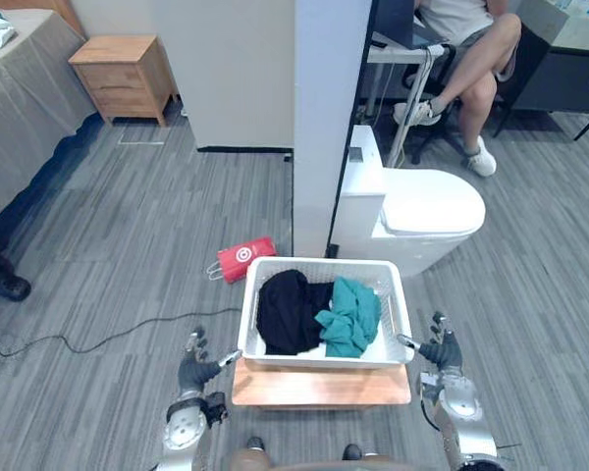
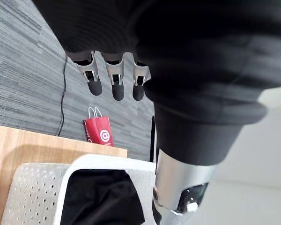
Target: Pick up the laundry basket with both hands and put the clothes into the washing machine.
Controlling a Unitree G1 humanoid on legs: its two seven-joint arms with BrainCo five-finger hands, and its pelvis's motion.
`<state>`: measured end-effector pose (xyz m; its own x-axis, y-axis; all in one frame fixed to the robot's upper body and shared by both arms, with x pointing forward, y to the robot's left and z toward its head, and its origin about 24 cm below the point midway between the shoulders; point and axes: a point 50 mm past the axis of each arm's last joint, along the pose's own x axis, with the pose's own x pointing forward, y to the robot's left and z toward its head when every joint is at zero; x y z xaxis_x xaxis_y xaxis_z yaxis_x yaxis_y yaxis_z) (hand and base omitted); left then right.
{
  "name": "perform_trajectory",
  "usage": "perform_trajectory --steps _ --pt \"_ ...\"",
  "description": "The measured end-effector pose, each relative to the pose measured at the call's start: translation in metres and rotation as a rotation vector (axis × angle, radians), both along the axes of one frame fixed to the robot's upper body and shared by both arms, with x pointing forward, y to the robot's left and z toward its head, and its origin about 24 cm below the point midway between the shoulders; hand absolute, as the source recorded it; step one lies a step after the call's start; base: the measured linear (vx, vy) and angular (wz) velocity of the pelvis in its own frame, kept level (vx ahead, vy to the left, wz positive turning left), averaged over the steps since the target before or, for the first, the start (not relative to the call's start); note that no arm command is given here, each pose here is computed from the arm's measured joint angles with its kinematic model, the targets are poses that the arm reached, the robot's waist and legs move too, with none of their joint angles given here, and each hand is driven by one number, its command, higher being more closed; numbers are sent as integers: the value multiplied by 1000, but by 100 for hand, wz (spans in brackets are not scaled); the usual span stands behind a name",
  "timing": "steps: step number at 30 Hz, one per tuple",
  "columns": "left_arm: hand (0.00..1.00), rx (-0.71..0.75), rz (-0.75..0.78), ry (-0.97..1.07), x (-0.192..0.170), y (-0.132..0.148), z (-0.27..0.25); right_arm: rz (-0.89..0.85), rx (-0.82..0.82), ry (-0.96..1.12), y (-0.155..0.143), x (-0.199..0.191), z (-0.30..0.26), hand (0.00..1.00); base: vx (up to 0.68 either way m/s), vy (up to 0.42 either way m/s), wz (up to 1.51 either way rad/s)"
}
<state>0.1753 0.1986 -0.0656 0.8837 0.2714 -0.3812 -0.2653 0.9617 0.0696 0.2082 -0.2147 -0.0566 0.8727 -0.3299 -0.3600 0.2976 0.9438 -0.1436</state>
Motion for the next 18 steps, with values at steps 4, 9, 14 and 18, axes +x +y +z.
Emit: perform_trajectory --steps 4,9,14,18 --pt "0 52 -40 12 13 -2 -1 74 -29 13 12 16 0 0 -116 37 -2" --pt "0 131 -35 -45 46 -3 12 77 -63 -64 20 56 23 0 -113 34 -6" --pt "0 214 -4 -144 97 2 44 68 -133 -180 21 103 62 0 -127 21 -5" --pt "0 284 39 -179 134 13 69 96 -154 -246 30 135 92 0 -94 4 -9"
